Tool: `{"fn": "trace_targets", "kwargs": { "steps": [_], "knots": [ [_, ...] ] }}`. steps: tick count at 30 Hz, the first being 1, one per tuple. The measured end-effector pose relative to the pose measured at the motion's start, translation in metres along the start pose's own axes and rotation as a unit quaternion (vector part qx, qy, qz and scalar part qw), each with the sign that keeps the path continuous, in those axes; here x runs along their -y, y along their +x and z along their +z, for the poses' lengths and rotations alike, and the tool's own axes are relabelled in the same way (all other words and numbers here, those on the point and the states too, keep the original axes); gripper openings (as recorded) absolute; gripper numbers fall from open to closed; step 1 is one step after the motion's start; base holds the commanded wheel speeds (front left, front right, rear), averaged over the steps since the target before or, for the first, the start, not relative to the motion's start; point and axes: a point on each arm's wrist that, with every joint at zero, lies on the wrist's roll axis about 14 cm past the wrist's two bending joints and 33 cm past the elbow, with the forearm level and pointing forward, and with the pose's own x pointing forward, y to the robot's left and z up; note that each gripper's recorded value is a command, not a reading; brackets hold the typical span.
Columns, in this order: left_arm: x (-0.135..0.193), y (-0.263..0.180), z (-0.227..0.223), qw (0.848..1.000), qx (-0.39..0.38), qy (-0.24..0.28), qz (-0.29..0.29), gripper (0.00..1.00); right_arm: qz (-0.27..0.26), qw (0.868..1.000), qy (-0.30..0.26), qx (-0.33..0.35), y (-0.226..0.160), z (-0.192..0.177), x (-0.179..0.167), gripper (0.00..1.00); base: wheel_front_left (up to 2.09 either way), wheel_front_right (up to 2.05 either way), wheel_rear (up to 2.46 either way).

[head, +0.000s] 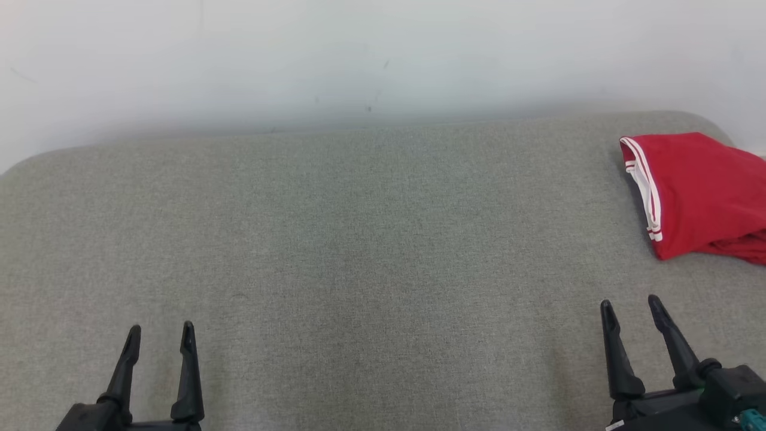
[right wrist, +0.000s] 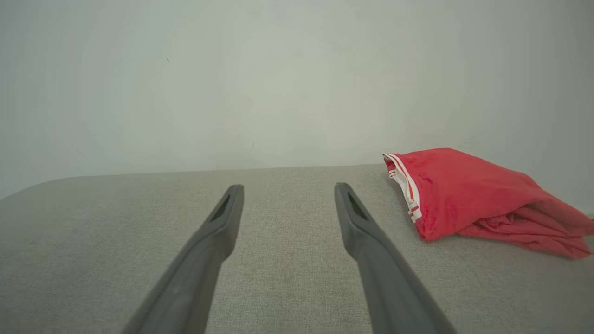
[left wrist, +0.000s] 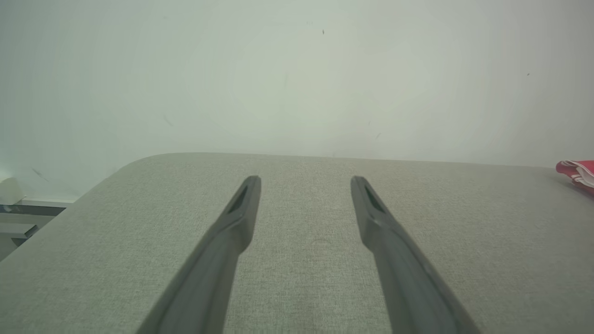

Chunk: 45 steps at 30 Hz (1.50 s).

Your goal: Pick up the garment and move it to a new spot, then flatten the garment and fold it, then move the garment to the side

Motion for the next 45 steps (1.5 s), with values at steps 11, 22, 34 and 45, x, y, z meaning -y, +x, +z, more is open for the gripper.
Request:
{"fn": "trace_targets", "kwargs": {
  "steps": [11, 22, 34, 45],
  "knots": [
    [-0.002, -0.017, -0.009, 1.000, -0.018, -0.009, 0.003, 1.00, 0.008, 1.000, 0.008, -0.014, -0.010, -0.009, -0.011, 1.00, 0.00, 0.00, 0.00],
    [-0.003, -0.022, -0.006, 1.000, -0.014, -0.009, 0.002, 1.00, 0.013, 1.000, 0.010, -0.010, -0.009, -0.007, -0.016, 1.00, 0.00, 0.00, 0.00],
    [-0.009, -0.029, -0.032, 0.995, -0.063, -0.074, 0.028, 0.00, -0.015, 0.995, 0.077, -0.055, -0.022, -0.033, -0.011, 0.00, 0.00, 0.00, 0.00],
    [-0.012, -0.027, -0.034, 0.981, -0.069, -0.172, 0.050, 0.00, -0.047, 0.982, 0.173, -0.053, -0.017, -0.032, -0.002, 0.00, 0.00, 0.00, 0.00]
  ]
}}
